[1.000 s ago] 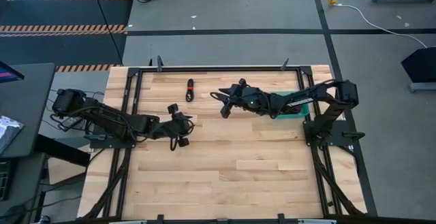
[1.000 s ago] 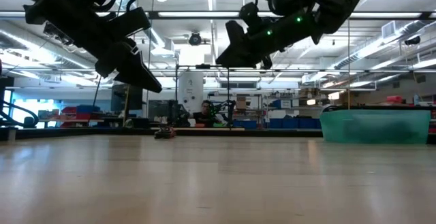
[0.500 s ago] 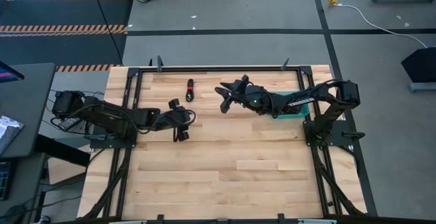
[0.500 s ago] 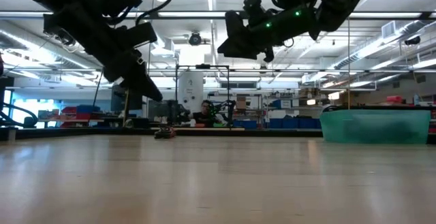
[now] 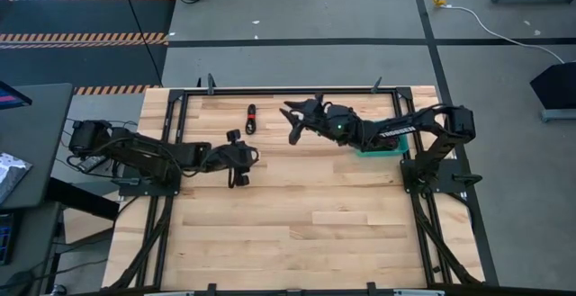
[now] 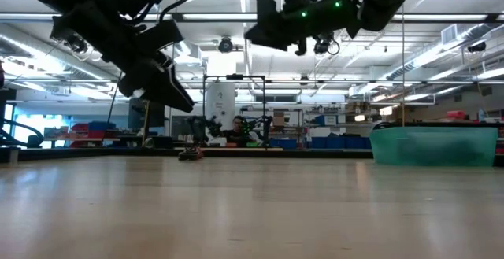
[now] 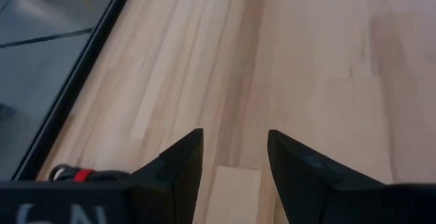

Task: Pick and place USB-C Cables
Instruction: Put the black charger cable into the bin

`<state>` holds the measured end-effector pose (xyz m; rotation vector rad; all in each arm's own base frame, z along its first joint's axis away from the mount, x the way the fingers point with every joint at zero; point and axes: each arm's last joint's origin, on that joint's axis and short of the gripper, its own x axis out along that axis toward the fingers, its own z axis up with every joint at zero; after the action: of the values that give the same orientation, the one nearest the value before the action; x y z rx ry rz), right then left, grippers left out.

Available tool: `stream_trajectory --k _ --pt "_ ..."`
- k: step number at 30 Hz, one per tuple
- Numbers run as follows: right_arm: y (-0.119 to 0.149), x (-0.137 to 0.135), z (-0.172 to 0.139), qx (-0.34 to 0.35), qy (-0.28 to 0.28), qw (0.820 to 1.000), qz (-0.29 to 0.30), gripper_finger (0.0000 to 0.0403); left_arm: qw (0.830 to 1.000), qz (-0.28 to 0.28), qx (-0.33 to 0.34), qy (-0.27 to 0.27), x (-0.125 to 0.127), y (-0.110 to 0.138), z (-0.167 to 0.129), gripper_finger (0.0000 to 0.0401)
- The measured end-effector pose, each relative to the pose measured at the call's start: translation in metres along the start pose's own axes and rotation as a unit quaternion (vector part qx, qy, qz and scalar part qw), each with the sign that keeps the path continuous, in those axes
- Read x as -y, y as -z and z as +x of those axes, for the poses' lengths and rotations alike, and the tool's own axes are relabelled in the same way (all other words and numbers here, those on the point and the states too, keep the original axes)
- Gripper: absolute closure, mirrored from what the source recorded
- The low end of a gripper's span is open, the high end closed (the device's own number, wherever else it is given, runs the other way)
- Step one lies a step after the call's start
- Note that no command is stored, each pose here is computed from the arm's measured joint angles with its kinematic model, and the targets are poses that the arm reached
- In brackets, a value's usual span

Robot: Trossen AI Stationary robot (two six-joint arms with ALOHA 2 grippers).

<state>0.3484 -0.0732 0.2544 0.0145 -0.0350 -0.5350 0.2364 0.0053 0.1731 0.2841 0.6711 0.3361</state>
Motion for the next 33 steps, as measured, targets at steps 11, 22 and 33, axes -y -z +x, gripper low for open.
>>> stream_trajectory --k 11,22,33 --pt "-0.008 0.006 0.011 -0.031 -0.091 0.995 -0.013 0.0268 0.998 -0.059 -0.006 0.027 -0.028 0.001 0.011 0.0230" --pt "0.006 0.033 0.016 -0.106 -0.086 0.991 -0.003 0.0268 0.981 -0.156 -0.117 -0.005 -0.096 -0.033 0.002 0.0230" --pt "0.002 0.042 0.020 -0.101 -0.103 0.989 0.034 0.0268 0.952 -0.209 -0.220 -0.037 -0.133 -0.019 -0.008 0.0230"
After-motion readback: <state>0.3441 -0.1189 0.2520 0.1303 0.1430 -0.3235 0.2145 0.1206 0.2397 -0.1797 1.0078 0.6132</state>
